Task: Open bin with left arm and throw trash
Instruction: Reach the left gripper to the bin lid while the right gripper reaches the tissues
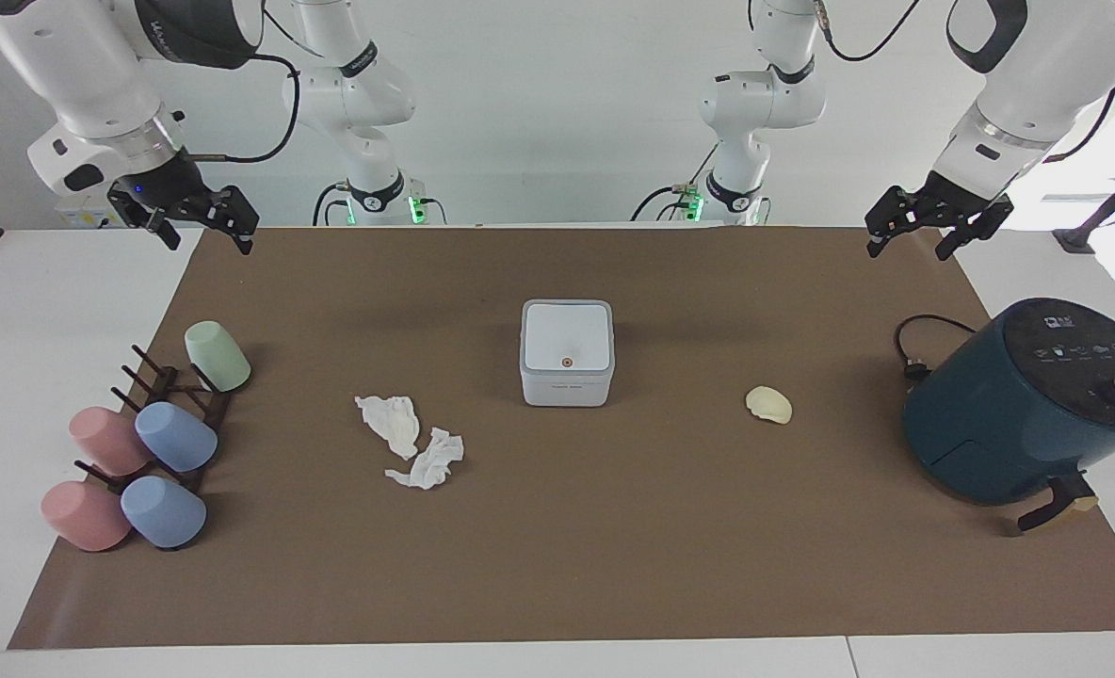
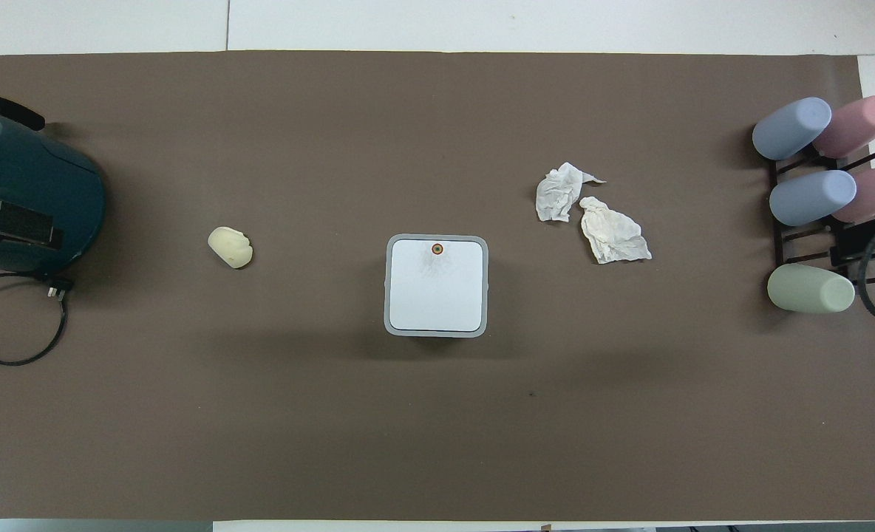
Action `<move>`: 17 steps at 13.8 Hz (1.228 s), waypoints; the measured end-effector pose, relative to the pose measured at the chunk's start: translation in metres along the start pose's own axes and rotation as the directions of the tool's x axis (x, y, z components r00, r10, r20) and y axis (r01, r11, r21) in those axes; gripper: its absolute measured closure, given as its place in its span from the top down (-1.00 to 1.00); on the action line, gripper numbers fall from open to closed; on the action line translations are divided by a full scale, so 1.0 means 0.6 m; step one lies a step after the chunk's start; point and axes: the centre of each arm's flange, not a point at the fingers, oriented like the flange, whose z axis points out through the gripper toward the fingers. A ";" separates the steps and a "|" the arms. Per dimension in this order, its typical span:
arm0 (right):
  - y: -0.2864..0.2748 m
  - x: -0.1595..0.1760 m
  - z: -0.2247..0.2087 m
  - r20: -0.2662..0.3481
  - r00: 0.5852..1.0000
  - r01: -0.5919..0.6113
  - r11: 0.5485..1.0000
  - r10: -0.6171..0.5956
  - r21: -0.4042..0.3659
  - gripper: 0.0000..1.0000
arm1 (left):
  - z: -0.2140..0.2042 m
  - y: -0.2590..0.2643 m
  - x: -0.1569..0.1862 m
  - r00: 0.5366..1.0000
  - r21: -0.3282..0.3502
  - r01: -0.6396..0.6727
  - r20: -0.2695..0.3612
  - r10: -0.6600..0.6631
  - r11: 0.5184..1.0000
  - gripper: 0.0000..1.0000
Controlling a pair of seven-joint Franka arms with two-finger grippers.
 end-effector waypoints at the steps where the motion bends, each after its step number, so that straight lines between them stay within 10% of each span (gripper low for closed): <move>1: 0.000 0.000 0.000 0.000 1.000 0.000 1.000 0.000 0.000 1.00 | 0.000 0.000 0.000 1.000 0.000 0.000 0.000 0.000 1.000 1.00; 10: -0.038 0.021 0.030 -0.069 0.996 0.068 0.997 -0.064 0.044 1.00 | -0.002 0.047 0.000 0.999 0.002 -0.041 0.002 0.041 0.999 0.99; 17: -0.252 0.084 0.258 -0.168 0.872 0.471 0.882 -0.460 0.027 1.00 | 0.042 0.293 -0.001 0.990 -0.005 -0.084 -0.116 0.083 0.996 -0.66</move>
